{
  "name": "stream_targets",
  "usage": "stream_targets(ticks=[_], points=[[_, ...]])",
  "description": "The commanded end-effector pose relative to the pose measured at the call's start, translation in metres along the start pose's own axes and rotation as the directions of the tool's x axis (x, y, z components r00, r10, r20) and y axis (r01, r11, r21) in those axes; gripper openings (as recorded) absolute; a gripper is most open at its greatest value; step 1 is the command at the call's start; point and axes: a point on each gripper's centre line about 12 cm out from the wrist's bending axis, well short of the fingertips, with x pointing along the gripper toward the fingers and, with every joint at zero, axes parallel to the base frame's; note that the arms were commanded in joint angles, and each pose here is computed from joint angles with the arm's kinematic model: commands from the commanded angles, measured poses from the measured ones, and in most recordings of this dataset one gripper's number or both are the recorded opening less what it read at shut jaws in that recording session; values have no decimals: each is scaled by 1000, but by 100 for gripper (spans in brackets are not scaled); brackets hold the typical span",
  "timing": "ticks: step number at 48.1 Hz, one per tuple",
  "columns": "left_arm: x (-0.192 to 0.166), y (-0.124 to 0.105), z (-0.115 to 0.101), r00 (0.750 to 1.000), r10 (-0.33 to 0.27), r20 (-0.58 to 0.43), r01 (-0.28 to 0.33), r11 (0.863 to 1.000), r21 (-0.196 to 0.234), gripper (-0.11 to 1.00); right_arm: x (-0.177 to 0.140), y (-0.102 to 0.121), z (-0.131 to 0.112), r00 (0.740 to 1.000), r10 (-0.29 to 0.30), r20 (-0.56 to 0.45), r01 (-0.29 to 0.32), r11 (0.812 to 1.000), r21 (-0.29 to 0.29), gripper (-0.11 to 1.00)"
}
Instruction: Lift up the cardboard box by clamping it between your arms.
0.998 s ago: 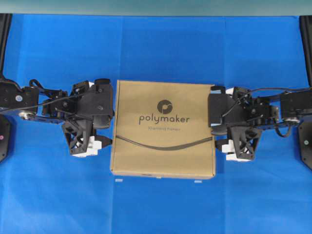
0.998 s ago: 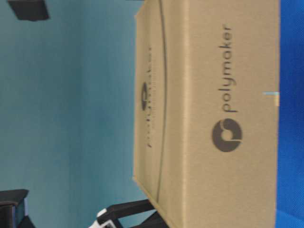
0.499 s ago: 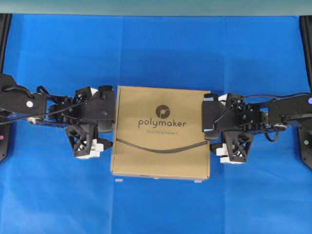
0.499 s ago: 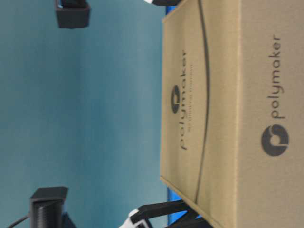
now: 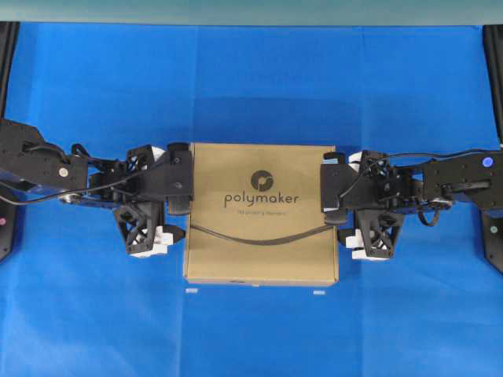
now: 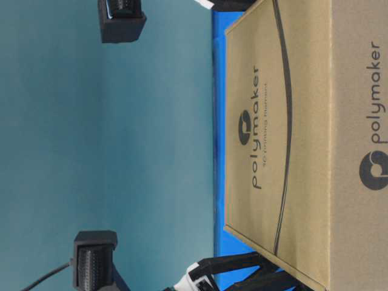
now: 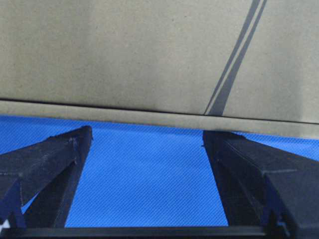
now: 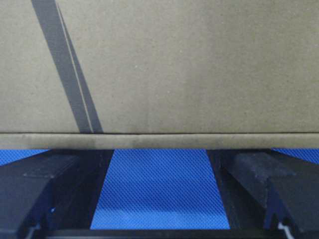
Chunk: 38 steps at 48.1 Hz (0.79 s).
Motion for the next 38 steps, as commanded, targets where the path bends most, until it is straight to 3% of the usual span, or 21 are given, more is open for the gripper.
stream_targets(ticks=[1, 18, 38], points=[[-3, 2, 1, 1000, 3, 12, -3, 1000, -5, 87, -6, -2, 3, 1000, -5, 24, 5, 1000, 5, 100], [-16, 2, -8, 1000, 3, 17, -3, 1000, -24, 87, -24, -1, -10, 1000, -2, 25, 1, 1000, 30, 100], [-69, -1, -1, 987, -3, 159, 3, 1000, -4, 87, -73, -1, -2, 984, -8, 179, 1, 999, 40, 100]])
